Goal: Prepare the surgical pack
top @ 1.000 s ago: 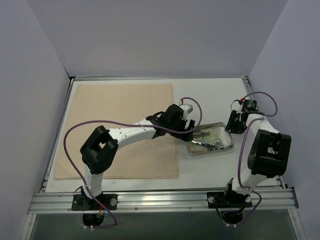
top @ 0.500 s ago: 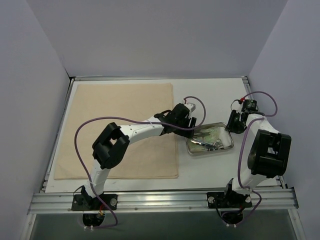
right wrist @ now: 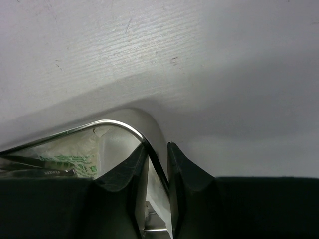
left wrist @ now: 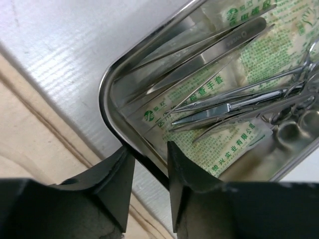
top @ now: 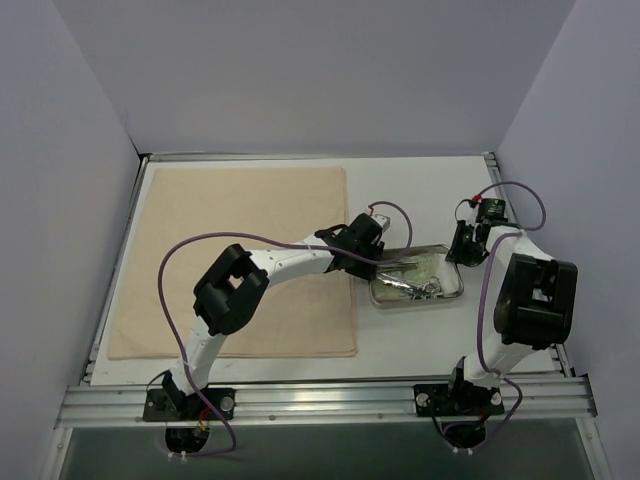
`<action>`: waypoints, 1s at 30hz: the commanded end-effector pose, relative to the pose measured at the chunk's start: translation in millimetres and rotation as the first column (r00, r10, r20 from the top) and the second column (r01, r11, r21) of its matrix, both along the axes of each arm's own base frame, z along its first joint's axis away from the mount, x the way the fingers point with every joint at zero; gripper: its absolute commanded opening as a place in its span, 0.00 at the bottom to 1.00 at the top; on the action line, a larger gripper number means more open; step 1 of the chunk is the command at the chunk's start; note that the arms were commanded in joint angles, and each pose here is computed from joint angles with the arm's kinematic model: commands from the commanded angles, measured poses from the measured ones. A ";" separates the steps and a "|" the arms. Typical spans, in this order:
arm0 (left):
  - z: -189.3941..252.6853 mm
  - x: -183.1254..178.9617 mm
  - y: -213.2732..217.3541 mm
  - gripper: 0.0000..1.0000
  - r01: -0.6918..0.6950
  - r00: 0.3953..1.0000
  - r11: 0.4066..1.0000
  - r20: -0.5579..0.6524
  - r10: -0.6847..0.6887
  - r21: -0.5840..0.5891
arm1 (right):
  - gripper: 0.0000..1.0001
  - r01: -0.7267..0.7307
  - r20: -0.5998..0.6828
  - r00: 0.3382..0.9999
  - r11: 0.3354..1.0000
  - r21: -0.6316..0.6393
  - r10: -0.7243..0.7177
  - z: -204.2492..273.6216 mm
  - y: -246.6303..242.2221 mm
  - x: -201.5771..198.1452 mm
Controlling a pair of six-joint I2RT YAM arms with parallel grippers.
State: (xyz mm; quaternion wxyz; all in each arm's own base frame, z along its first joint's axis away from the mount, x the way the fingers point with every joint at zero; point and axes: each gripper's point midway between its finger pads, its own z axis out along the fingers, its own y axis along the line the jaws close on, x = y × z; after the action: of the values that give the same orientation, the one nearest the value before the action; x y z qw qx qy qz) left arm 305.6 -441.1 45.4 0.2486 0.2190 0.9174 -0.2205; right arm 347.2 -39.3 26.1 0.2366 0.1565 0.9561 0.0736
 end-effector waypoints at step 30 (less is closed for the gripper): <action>87.2 32.8 13.8 0.02 -0.013 0.999 0.993 -0.054 0.007 -0.118 | 0.00 -0.107 0.050 0.993 0.994 0.003 0.106 60.1 63.8 57.8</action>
State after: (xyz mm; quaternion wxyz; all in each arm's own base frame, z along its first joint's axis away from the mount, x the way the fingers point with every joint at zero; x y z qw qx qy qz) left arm 355.3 -398.2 66.6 0.2268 0.1569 0.9415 -0.1934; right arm 382.4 4.5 68.4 0.2327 0.0970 0.9651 0.0707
